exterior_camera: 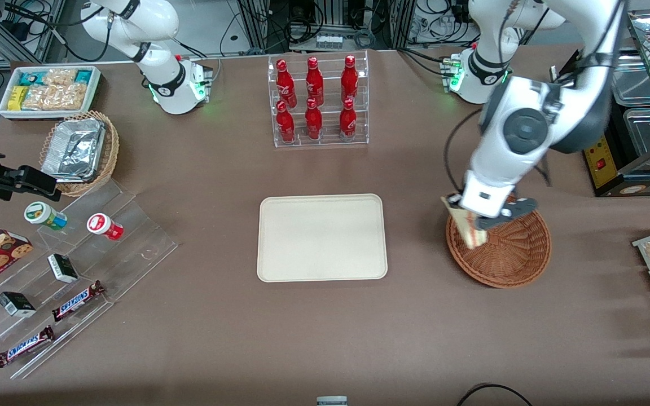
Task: Place sandwich from basket to tray
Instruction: 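Lift the sandwich and carry it over the cream tray, then lower the sandwich onto the tray and open the left gripper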
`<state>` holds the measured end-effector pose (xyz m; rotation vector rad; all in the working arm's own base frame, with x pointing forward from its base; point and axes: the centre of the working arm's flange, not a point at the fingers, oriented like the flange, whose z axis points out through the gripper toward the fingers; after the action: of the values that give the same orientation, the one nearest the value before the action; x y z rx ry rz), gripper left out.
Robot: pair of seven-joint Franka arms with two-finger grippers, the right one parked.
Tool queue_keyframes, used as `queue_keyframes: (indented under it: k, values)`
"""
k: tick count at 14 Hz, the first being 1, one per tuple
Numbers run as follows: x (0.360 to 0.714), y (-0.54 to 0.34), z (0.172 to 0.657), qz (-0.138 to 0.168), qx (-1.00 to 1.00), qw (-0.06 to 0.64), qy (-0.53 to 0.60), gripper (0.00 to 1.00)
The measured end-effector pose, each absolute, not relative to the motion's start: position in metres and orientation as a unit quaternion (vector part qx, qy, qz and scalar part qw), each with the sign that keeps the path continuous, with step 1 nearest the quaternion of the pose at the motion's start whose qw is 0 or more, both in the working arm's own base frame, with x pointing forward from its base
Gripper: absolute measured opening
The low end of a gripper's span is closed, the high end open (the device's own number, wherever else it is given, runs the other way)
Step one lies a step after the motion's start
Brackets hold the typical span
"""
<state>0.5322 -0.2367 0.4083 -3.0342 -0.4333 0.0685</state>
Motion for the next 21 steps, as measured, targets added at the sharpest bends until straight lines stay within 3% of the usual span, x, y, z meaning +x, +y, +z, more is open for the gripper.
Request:
queue_keyframes:
  k: [5, 10, 21]
  values:
    - [0.520, -0.371, 0.383, 0.017, -0.999, 0.021, -0.045, 0.16]
    - [0.509, -0.477, 0.319, 0.016, -1.000, 0.001, -0.002, 0.16]
    - [0.512, -0.542, 0.248, 0.004, -1.000, -0.013, -0.008, 0.16]
